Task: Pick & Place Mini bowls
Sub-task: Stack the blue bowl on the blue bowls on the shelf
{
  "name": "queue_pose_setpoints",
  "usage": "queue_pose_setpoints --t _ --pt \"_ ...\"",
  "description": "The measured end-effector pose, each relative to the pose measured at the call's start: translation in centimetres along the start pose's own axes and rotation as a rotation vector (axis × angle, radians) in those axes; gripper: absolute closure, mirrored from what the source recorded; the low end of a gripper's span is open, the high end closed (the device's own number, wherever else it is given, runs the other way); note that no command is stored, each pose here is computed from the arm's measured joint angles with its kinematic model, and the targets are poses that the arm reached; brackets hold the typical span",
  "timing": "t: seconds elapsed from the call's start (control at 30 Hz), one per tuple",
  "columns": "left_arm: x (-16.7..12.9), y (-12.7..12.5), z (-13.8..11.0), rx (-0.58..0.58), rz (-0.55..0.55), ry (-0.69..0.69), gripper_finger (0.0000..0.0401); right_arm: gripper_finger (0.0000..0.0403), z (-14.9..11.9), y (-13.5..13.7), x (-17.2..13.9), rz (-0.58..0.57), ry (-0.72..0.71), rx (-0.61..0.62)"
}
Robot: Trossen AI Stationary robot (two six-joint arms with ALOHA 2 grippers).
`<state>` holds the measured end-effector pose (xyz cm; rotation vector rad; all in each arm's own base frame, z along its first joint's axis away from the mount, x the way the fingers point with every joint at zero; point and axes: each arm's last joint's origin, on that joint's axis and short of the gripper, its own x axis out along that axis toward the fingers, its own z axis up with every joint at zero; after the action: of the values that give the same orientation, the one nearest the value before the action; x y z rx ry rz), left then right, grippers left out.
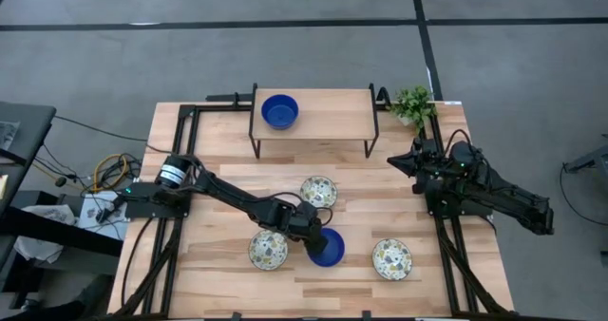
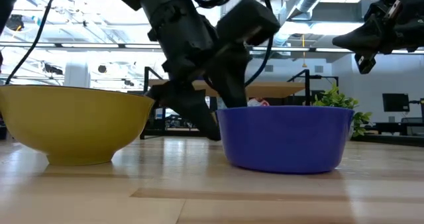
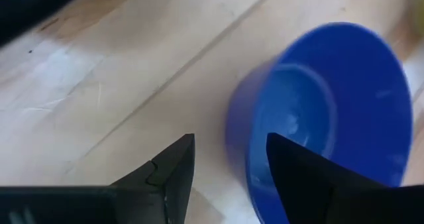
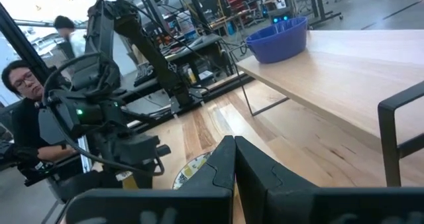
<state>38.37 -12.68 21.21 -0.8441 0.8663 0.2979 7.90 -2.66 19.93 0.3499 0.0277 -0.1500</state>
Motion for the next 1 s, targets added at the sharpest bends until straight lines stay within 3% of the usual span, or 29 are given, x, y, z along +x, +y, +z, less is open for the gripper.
queue_pose_setpoints --t 0.27,0.7,1.0 --pt "0.14 0.22 0.68 -0.036 -0.005 -0.015 0.0236 0.0403 -0.01 0.00 0.00 0.000 0.001 0.001" --pt "0.14 0.19 0.61 -0.033 -0.006 -0.013 0.0388 0.0403 -0.01 0.00 0.00 0.001 0.001 0.001" --pt "-0.57 -0.36 0.63 -0.029 -0.083 0.053 0.0394 0.0403 -0.01 0.00 0.00 0.000 0.001 0.001"
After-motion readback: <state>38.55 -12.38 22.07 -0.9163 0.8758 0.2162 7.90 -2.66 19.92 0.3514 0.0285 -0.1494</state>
